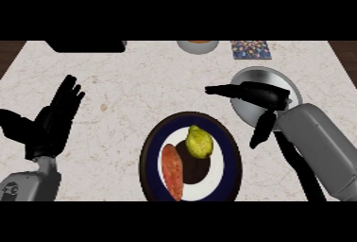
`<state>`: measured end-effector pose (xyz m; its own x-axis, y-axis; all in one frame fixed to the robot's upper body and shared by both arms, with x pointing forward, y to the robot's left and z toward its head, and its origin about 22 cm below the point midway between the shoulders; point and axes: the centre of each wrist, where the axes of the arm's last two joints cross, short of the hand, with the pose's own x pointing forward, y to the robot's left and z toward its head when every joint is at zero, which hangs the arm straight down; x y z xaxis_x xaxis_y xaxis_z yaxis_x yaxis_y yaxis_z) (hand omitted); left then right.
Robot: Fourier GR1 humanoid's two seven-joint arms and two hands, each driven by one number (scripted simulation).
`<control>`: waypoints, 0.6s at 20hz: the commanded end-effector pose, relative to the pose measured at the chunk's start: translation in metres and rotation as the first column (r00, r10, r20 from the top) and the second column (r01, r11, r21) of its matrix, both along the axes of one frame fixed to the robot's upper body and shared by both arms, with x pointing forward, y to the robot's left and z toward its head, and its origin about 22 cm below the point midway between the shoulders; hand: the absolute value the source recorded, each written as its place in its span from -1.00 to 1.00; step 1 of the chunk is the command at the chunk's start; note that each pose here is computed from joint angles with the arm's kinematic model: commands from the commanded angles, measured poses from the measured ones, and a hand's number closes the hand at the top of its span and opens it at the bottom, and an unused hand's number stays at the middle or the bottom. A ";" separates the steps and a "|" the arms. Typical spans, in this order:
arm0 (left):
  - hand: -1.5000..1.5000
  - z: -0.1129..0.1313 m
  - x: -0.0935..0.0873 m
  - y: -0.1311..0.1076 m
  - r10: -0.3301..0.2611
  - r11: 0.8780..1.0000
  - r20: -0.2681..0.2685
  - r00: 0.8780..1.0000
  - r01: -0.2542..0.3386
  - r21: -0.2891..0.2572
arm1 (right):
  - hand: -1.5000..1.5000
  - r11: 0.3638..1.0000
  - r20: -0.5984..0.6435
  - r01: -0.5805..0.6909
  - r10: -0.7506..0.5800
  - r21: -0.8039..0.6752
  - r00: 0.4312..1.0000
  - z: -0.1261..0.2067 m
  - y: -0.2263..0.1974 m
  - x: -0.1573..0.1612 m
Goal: Pick the pear from the plate and place it in the pan
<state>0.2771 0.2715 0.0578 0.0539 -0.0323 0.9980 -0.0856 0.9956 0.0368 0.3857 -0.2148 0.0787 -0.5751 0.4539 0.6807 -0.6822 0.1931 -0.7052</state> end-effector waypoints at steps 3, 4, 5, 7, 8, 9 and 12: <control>0.00 0.010 0.005 0.007 0.018 1.000 0.003 1.000 -0.018 0.004 | -1.00 0.999 -0.028 -0.044 0.044 -0.004 0.999 0.010 0.013 -0.028; 0.00 0.011 0.003 0.006 0.014 1.000 0.010 1.000 -0.014 0.015 | -1.00 0.999 -0.032 -0.034 0.034 -0.014 0.999 0.004 0.024 -0.003; 0.00 0.001 0.010 0.008 0.012 1.000 -0.002 1.000 -0.012 0.006 | -1.00 0.999 -0.039 -0.035 0.034 -0.028 0.999 0.007 0.023 -0.009; 0.00 -0.009 0.006 0.009 0.007 1.000 -0.003 1.000 -0.007 -0.005 | -1.00 0.996 -0.027 -0.039 0.037 -0.086 0.999 0.016 0.035 -0.011; 0.00 -0.001 0.010 0.004 -0.010 1.000 0.022 1.000 0.009 0.009 | -1.00 0.996 -0.023 -0.036 0.034 -0.083 0.999 0.007 0.038 -0.004; 0.00 0.003 0.016 0.008 -0.005 1.000 0.003 1.000 0.005 0.012 | -1.00 0.997 -0.037 -0.014 0.011 -0.077 0.999 0.003 0.029 -0.014; 0.00 -0.002 0.001 -0.012 0.000 1.000 0.009 1.000 0.000 0.006 | -1.00 0.996 -0.050 -0.018 0.014 -0.090 0.999 0.000 0.048 -0.016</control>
<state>0.2804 0.2731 0.0565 0.0473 -0.0388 0.9981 -0.0883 0.9952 0.0428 0.3746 -0.1797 0.0809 -0.5615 0.4942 0.6637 -0.7062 0.1319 -0.6956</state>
